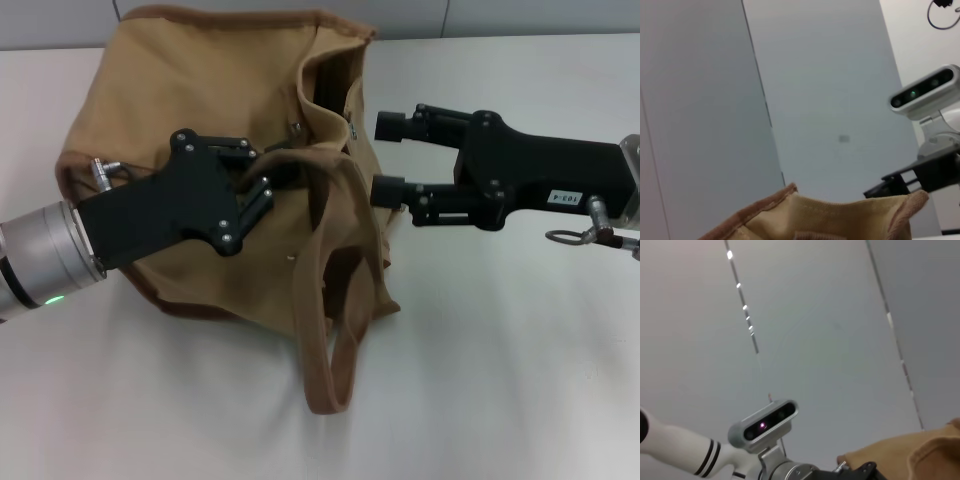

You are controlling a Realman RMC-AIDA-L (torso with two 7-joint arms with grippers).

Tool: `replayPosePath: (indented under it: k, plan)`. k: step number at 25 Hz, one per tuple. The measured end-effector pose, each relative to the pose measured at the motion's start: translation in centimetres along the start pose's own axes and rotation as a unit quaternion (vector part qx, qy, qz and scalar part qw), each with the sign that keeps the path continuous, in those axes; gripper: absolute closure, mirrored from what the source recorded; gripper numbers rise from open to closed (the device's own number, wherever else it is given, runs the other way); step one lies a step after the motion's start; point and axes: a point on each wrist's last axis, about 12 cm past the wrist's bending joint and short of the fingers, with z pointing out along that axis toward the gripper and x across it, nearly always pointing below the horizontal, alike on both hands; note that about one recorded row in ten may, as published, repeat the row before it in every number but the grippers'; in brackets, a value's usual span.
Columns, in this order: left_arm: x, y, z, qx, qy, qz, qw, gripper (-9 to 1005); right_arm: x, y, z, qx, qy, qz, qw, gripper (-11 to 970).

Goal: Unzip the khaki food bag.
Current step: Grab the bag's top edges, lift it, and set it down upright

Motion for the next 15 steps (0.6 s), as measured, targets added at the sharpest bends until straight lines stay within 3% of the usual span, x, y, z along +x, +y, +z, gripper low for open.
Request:
replayPosePath:
  k: [10, 15]
  plan:
    - [0.0, -0.2, -0.7, -0.019, -0.015, -0.008, 1.000, 914, -0.6, 0.0, -1.3, 0.006, 0.013, -0.022, 1.000, 125]
    - [0.1, -0.3, -0.9, -0.022, -0.015, -0.009, 1.000, 914, -1.2, 0.2, -2.2, 0.017, 0.030, -0.071, 0.997, 124]
